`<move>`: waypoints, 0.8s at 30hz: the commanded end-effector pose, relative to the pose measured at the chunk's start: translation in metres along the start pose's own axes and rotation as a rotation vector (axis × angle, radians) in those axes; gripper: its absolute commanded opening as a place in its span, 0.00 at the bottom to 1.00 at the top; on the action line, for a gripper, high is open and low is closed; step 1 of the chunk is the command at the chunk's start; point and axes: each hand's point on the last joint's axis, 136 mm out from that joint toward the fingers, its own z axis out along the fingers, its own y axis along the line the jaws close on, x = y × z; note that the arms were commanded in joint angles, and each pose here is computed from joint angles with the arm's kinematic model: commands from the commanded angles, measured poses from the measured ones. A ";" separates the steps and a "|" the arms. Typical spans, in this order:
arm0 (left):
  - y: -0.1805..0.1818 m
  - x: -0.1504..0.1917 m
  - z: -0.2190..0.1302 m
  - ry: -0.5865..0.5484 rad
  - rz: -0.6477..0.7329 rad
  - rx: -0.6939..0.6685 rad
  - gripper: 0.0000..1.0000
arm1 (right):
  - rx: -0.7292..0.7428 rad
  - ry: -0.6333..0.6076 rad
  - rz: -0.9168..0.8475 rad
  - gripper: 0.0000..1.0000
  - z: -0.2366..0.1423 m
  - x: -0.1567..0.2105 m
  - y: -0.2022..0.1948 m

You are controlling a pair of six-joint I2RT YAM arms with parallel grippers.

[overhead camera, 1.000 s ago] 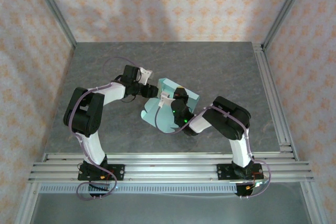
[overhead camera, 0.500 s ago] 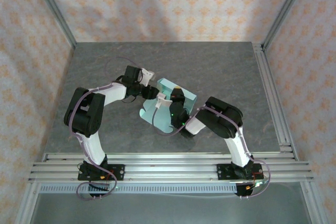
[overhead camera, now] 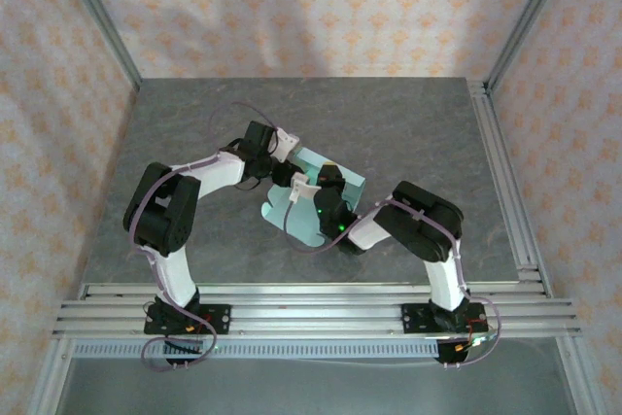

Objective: Fold the paper box

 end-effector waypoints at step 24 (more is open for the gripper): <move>0.001 -0.008 0.011 -0.018 -0.029 -0.029 0.10 | -0.159 -0.042 0.033 0.00 -0.011 -0.002 0.033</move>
